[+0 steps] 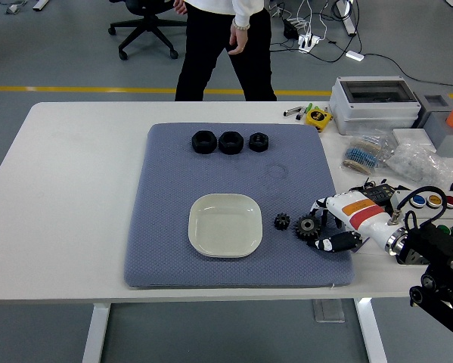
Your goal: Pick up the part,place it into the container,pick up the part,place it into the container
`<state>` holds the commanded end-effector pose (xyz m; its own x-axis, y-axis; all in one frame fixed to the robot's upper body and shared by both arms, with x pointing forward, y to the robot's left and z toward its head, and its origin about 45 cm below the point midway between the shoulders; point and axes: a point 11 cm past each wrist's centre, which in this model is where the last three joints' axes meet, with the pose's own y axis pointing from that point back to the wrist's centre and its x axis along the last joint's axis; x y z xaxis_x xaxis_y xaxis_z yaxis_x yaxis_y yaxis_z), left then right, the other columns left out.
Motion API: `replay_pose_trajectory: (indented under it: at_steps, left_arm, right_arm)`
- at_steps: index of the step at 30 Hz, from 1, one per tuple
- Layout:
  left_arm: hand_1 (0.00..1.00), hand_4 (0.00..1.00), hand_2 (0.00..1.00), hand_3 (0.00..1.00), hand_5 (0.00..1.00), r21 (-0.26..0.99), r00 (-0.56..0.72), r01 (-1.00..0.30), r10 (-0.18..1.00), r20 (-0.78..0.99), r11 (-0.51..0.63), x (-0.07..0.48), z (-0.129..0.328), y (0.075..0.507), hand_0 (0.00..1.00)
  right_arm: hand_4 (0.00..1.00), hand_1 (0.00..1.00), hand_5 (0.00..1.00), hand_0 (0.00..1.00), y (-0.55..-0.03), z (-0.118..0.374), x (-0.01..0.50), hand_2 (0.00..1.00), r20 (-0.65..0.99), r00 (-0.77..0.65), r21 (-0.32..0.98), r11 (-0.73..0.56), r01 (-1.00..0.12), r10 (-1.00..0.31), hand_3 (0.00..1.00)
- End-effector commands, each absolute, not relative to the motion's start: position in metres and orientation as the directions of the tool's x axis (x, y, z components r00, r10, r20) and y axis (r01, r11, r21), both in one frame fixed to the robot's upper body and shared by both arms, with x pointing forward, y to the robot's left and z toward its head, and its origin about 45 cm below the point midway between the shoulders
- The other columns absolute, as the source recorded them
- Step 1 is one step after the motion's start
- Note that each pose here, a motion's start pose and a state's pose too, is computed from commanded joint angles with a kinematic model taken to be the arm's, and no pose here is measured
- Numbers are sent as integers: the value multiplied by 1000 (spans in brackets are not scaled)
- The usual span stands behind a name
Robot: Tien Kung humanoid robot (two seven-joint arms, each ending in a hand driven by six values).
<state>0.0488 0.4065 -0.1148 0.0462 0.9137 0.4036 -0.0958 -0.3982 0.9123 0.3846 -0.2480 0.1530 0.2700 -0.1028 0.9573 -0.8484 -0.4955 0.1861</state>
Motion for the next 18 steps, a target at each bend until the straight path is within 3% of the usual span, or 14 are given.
replay_pose_trajectory:
  at_steps: [3, 4, 18]
  left_arm:
    - [721, 654, 712, 589, 615, 912, 46, -96, 914, 404, -398, 49, -115, 406, 778]
    - [722, 654, 711, 589, 616, 912, 47, -96, 914, 404, -398, 49, -115, 406, 778]
    - [722, 654, 711, 591, 615, 913, 49, -94, 914, 403, -398, 48, -115, 406, 778]
  right_arm:
    - [753, 145, 472, 67, -247, 154, 384, 270, 958, 264, 175, -502, -847, -110, 484]
    - [737, 45, 459, 9, -247, 154, 384, 135, 959, 260, 170, -504, -847, -114, 475]
    - [777, 36, 421, 6, -251, 157, 385, 126, 956, 263, 168, -491, -855, -130, 476]
